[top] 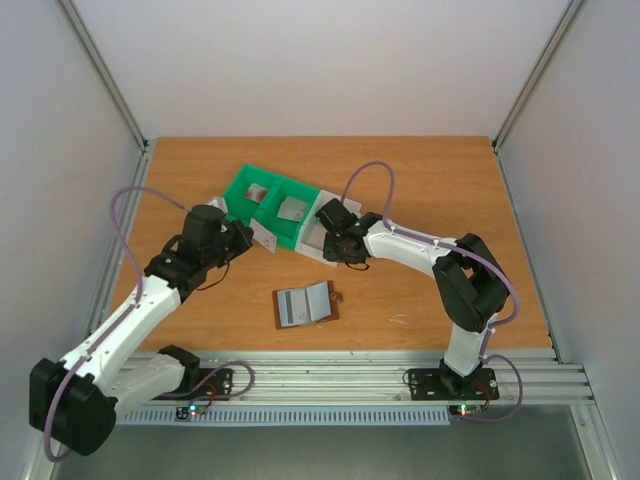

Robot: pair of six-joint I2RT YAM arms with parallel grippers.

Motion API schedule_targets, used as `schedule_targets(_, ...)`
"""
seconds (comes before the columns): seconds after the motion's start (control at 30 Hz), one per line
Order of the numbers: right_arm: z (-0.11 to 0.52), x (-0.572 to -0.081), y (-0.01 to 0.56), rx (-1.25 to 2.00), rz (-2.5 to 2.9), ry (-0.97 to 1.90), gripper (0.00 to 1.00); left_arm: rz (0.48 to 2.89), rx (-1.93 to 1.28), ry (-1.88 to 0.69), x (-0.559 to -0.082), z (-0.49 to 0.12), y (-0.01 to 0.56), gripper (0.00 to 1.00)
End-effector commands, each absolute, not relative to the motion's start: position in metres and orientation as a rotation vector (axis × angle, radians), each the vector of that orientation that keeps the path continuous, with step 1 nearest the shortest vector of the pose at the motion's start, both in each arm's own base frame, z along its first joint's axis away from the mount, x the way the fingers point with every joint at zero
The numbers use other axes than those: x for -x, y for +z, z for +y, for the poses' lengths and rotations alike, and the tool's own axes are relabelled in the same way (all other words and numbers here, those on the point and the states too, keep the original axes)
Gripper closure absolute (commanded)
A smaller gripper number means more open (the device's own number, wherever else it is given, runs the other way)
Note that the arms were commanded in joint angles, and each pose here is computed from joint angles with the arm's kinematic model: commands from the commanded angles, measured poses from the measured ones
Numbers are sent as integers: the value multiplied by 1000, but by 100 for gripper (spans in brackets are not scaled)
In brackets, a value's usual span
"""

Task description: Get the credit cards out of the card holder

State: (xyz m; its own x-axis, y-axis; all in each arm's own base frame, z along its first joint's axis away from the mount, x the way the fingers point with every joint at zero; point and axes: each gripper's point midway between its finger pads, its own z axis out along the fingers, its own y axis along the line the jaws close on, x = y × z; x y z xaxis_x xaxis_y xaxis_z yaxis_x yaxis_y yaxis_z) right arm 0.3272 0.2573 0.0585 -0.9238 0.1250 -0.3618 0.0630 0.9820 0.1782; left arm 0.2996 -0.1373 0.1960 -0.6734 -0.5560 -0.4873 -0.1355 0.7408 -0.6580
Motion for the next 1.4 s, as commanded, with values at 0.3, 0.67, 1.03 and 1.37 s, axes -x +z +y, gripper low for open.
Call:
schedule_targets(0.3, 243, -307, 108, -84, 2700, 261, 45, 2349, 349, -621, -355, -157, 192, 100)
schedule_targets(0.67, 211, -285, 138, -91, 2629, 248, 42, 2501, 254, -467, -382, -164, 175, 100)
schedule_targets(1.03, 196, -275, 160, -103, 2566, 267, 42, 2590, 231, -390, -403, -174, 141, 100)
schedule_targets(1.37, 192, -274, 161, -102, 2554, 261, 42, 2623, 221, -304, -418, -177, 123, 100)
